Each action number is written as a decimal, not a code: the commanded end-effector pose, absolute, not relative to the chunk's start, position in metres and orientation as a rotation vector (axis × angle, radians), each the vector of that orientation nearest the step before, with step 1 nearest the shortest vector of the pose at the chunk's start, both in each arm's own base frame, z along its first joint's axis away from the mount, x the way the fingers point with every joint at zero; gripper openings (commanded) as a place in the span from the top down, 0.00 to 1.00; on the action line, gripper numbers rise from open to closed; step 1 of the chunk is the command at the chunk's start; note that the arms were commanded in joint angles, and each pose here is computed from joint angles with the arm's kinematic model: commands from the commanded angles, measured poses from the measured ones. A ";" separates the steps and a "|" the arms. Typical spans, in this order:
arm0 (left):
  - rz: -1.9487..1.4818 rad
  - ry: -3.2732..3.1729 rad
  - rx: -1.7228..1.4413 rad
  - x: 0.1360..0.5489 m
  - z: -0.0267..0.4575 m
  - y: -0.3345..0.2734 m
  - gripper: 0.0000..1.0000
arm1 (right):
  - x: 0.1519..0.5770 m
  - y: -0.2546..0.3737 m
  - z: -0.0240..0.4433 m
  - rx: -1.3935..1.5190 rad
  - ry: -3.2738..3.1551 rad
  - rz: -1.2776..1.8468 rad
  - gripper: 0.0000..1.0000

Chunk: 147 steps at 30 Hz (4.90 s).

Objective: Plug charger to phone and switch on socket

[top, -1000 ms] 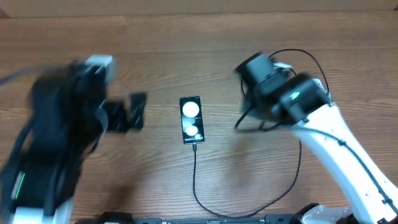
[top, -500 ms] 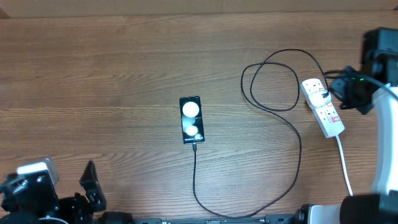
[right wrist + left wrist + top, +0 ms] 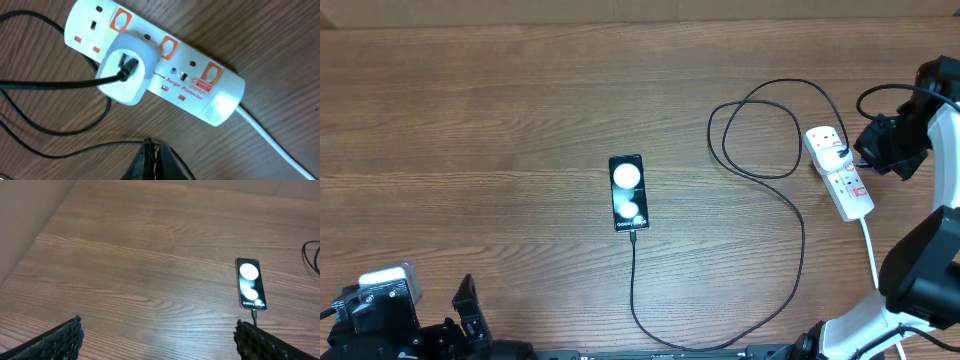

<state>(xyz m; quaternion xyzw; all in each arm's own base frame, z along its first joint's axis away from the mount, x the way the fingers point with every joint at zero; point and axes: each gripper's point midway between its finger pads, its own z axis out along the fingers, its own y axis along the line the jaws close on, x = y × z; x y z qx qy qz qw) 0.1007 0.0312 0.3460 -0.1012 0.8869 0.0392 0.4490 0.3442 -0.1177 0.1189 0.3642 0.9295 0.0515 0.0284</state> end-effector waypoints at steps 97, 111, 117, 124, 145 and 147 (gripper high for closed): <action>0.011 1.585 -0.355 -0.051 0.349 0.035 0.00 | 0.180 0.057 0.647 -0.133 1.314 0.513 0.88; 0.136 1.580 -0.483 -0.057 0.343 0.026 0.00 | 0.090 0.077 0.566 -0.110 1.285 0.464 0.86; 0.148 1.659 -0.497 -0.059 0.323 0.026 0.00 | 0.055 0.089 0.557 -0.174 1.237 0.437 0.85; 0.122 1.509 -0.524 -0.044 0.358 0.033 0.00 | 0.016 0.096 0.541 -0.225 1.171 0.363 0.85; -0.181 1.365 -0.287 0.200 0.307 0.022 0.01 | -0.041 0.109 0.549 -0.291 1.039 0.344 0.82; -0.184 1.375 -0.290 0.211 0.289 0.024 0.01 | -0.047 0.110 0.552 -0.297 1.023 0.339 0.82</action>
